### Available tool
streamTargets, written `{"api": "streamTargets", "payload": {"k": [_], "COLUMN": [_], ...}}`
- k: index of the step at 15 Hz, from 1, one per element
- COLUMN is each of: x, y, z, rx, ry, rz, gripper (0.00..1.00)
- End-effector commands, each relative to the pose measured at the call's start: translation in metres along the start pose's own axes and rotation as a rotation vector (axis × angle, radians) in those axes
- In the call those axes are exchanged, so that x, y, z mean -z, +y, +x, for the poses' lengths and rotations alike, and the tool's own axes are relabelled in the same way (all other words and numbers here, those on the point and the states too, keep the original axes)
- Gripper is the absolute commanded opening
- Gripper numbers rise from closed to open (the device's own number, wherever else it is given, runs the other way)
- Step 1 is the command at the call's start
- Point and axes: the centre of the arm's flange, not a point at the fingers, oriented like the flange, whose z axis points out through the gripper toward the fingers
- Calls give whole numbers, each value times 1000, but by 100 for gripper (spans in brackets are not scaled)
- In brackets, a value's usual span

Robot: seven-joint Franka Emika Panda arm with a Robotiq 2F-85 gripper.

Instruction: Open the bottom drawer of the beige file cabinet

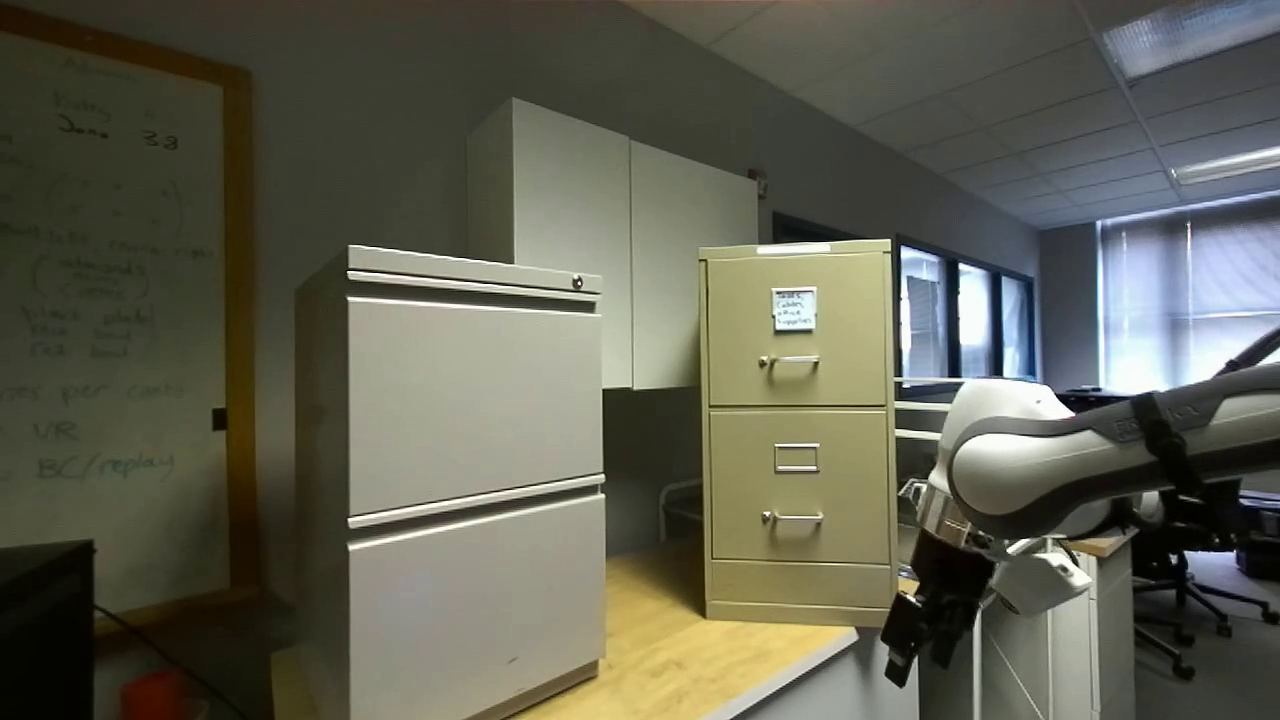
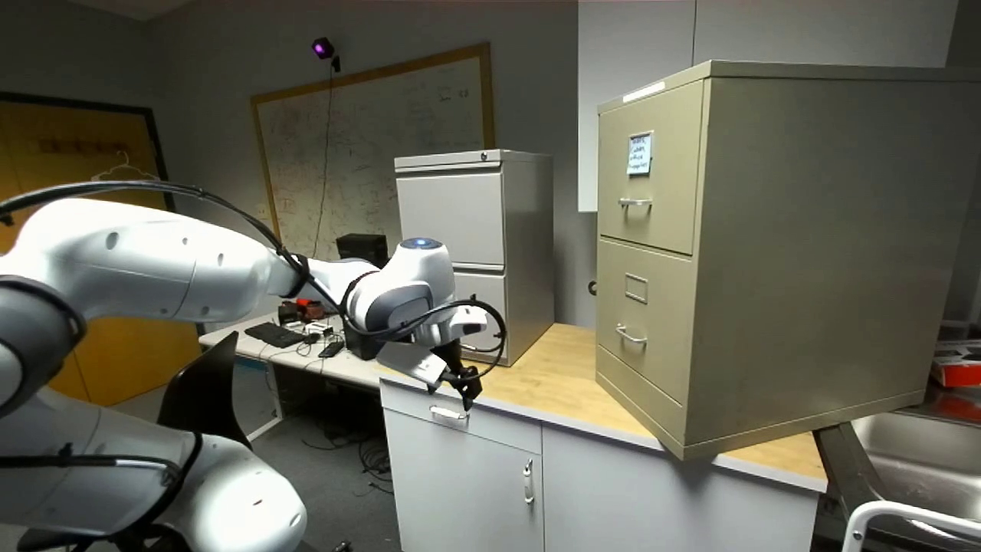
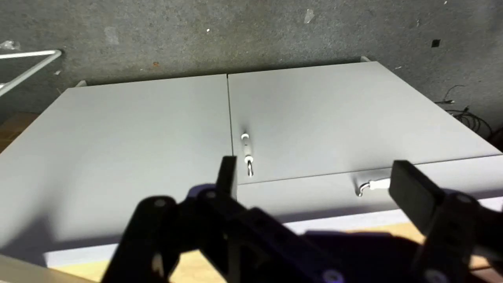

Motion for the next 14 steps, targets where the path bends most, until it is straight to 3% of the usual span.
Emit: {"api": "streamTargets", "payload": {"k": [1, 7, 14], "x": [23, 58, 61], "y": [1, -2, 12], "z": [51, 129, 210], "rx": [2, 85, 222], "ry": [17, 59, 77], "rz": [-134, -333, -447], "gripper": [100, 100, 100]}}
